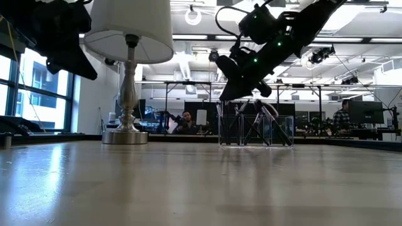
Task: Pick & Place Makeup Supplies
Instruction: Put the makeup brush into the transparent organizer, then return to Home Position
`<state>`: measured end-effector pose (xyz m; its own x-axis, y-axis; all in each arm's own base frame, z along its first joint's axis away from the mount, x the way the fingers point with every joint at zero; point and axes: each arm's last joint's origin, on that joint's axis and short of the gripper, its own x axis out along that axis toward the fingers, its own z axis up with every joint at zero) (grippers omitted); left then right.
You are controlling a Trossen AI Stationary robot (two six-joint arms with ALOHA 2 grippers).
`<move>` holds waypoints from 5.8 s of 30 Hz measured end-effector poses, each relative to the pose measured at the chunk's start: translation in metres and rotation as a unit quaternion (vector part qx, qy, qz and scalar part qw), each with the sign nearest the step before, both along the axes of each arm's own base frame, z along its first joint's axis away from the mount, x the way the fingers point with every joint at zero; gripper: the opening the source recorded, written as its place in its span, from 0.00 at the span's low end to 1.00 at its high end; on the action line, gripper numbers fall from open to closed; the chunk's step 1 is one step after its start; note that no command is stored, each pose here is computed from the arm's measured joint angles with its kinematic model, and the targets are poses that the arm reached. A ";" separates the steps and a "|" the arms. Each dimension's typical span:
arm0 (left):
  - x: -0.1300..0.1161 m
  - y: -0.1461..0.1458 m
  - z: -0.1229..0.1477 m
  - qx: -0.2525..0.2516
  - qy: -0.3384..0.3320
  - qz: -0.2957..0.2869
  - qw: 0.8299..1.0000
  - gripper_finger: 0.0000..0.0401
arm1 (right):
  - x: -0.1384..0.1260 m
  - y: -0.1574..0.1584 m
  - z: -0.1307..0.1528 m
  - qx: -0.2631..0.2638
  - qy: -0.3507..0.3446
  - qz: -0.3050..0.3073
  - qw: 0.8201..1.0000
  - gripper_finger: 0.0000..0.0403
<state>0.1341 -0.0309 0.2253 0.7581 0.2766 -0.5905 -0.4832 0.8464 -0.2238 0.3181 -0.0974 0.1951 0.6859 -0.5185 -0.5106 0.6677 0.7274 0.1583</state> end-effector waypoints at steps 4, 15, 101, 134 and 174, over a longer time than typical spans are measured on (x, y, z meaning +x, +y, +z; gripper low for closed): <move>0.000 0.000 0.000 -0.001 -0.001 0.000 1.000 0.12 | -0.002 0.000 0.002 0.001 0.002 0.000 1.000 0.18; 0.001 0.000 0.001 -0.005 -0.006 0.002 1.000 0.12 | -0.023 0.005 0.044 -0.042 -0.019 0.010 0.999 0.37; -0.021 0.028 -0.057 0.127 -0.246 -0.129 0.952 0.00 | -0.083 0.131 0.097 -0.034 -0.034 0.146 0.988 0.01; -0.040 0.043 -0.050 0.151 -0.272 -0.099 0.945 0.00 | -0.084 0.131 0.095 0.035 -0.053 0.107 0.992 0.00; -0.037 0.037 -0.055 0.215 -0.275 -0.096 0.932 0.00 | -0.086 0.131 0.092 0.045 -0.040 0.106 0.993 0.00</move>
